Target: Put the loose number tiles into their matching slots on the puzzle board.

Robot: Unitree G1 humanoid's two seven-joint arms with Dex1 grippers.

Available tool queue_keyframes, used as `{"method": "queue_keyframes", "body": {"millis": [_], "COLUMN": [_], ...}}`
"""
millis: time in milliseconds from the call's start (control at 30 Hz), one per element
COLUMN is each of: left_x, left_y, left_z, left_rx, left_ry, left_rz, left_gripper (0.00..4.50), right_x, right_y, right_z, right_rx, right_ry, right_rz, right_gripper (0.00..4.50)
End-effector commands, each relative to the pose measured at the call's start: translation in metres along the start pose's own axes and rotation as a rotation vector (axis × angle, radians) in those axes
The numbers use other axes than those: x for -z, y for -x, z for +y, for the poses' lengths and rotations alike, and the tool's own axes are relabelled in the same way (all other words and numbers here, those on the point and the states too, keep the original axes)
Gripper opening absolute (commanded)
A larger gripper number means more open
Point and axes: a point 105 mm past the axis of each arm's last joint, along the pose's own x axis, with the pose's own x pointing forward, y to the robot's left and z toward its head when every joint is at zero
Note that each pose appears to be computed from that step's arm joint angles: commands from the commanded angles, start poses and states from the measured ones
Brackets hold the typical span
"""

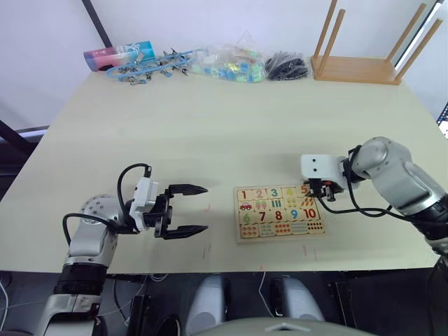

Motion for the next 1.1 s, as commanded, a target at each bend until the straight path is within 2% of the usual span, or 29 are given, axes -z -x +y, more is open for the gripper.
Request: {"method": "queue_keyframes", "body": {"millis": [33,567,633,700,867,1100], "left_x": [-0.005,-0.005,-0.005,-0.005,-0.005,-0.005], "left_y": [-0.002,0.000,-0.001,-0.001,-0.001,-0.002], "left_z": [0.000,0.001,0.001,0.001,0.001,0.002], "left_rx": [0.007,0.003,0.003,0.004,0.007,0.011], "left_ry": [-0.028,-0.027,-0.028,-0.028,-0.026,-0.029], "left_rz": [-0.004,0.003,0.003,0.004,0.005,0.002], "left_gripper": [4.50,4.50,4.50,4.50,4.50,4.50], "right_x": [-0.007,-0.008,-0.007,-0.006,-0.003,-0.003], "right_y": [0.006,0.003,0.003,0.005,0.008,0.018], "right_z": [-0.005,-0.003,-0.004,-0.004,-0.006,-0.012], "right_rx": [0.022,0.000,0.002,0.001,0.016,0.052], "right_ry": [0.042,0.056,0.056,0.054,0.048,0.015], "right_rz": [-0.001,-0.004,-0.004,-0.002,0.002,-0.035], "right_gripper": [0.94,0.94,1.97,2.79,4.48,4.48]}}
